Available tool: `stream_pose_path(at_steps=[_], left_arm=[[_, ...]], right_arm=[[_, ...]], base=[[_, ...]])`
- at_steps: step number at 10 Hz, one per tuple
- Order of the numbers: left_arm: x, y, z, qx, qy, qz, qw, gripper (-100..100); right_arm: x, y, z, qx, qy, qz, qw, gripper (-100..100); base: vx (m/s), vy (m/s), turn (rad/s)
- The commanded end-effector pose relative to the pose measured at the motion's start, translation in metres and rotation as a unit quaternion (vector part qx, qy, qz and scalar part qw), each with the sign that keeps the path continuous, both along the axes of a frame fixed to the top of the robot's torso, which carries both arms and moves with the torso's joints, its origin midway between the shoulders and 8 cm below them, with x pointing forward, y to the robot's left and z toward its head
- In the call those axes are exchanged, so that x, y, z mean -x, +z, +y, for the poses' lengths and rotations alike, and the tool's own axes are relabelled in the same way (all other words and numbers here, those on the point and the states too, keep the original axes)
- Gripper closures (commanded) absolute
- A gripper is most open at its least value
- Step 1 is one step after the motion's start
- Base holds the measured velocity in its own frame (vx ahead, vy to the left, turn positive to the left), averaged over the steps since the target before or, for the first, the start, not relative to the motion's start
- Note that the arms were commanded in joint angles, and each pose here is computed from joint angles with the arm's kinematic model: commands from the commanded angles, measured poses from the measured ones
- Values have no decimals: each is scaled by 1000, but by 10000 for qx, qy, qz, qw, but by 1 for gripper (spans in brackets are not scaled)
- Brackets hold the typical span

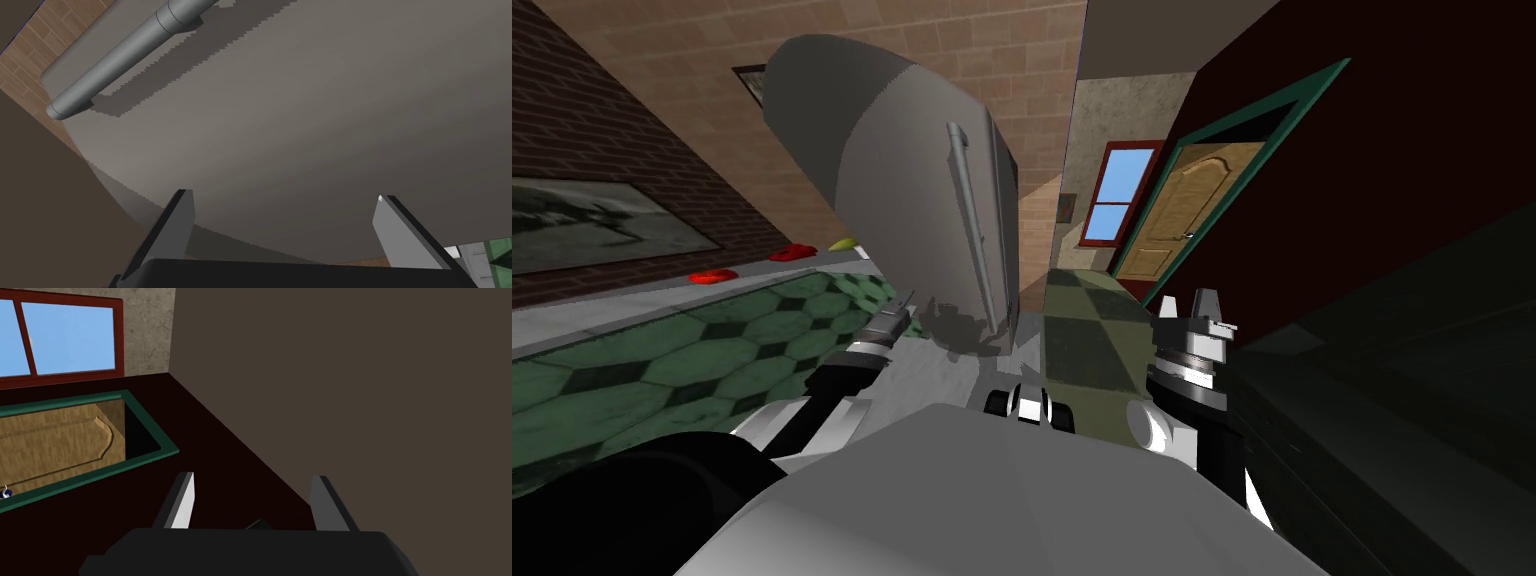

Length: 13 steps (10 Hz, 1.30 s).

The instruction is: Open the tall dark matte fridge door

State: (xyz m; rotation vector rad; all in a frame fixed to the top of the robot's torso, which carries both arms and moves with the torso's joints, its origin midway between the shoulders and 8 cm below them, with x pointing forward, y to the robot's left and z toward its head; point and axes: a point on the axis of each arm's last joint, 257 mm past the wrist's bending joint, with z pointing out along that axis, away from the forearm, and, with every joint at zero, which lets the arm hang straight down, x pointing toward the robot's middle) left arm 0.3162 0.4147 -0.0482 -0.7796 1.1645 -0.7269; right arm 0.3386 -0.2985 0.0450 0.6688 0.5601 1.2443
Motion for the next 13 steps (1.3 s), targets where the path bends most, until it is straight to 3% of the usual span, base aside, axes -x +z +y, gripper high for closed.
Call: stream_pose_path(at_steps=[1,3,4,9,11,13], left_arm=[[16,-11,33,-219,374,441,9981,-100],[28,-16,58,-407,648,743,9943,-100],[28,-16,58,-407,648,743,9943,-100],[55,-7,107,-924,1197,1296,9800,-100],[60,4,117,-1132,1314,1410,9747,-100],[61,17,118,-1329,1353,1462,9709,-100]], right_arm=[[0,0,0,0,0,0,10000,0],[0,0,0,0,0,0,10000,0],[0,0,0,0,0,0,10000,0],[0,0,0,0,0,0,10000,0],[0,0,0,0,0,0,10000,0],[0,0,0,0,0,0,10000,0]], base=[[106,-38,-198],[117,-48,-187],[72,-32,-74],[94,-28,-178],[97,-18,-178],[83,-19,-148]])
